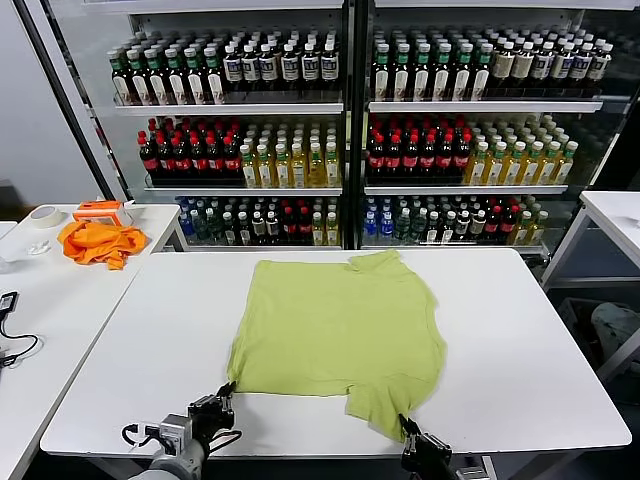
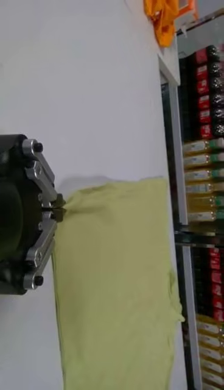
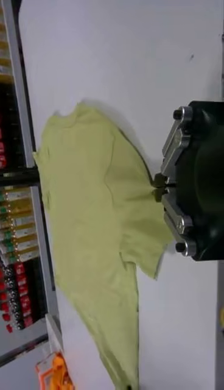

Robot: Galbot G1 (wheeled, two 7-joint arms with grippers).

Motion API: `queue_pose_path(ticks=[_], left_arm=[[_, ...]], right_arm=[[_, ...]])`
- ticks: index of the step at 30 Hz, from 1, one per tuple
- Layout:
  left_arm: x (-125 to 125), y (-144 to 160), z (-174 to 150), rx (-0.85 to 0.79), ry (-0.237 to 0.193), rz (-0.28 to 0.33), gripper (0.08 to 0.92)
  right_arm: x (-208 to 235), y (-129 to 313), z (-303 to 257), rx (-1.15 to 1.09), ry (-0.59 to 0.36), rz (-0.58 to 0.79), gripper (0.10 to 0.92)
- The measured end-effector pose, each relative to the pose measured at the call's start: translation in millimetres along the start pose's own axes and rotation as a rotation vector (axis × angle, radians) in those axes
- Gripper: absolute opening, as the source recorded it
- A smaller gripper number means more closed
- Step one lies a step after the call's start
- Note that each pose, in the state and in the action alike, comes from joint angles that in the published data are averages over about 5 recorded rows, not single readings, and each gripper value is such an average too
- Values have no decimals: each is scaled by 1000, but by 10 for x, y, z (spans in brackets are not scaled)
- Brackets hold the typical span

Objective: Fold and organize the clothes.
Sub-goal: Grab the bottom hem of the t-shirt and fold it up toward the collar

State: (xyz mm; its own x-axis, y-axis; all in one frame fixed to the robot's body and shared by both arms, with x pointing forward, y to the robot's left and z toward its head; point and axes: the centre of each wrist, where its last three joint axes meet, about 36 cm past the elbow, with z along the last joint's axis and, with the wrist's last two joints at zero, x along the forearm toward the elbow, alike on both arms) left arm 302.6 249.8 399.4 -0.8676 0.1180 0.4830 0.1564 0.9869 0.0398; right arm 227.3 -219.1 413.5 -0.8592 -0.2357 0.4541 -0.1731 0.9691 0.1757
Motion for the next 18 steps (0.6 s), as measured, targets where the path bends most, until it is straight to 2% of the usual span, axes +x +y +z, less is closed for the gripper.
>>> queue_pose_path(ticks=[6, 14, 18], left_arm=[[212, -17, -34, 1, -22, 0, 81], [518, -31, -59, -9, -18, 5, 81], [600, -48, -44, -11, -14, 15, 81]], right_arm=[[232, -36, -63, 18, 1, -8, 104], [422, -62, -88, 46, 4, 0, 104], [406, -71, -70, 59, -2, 13, 148]])
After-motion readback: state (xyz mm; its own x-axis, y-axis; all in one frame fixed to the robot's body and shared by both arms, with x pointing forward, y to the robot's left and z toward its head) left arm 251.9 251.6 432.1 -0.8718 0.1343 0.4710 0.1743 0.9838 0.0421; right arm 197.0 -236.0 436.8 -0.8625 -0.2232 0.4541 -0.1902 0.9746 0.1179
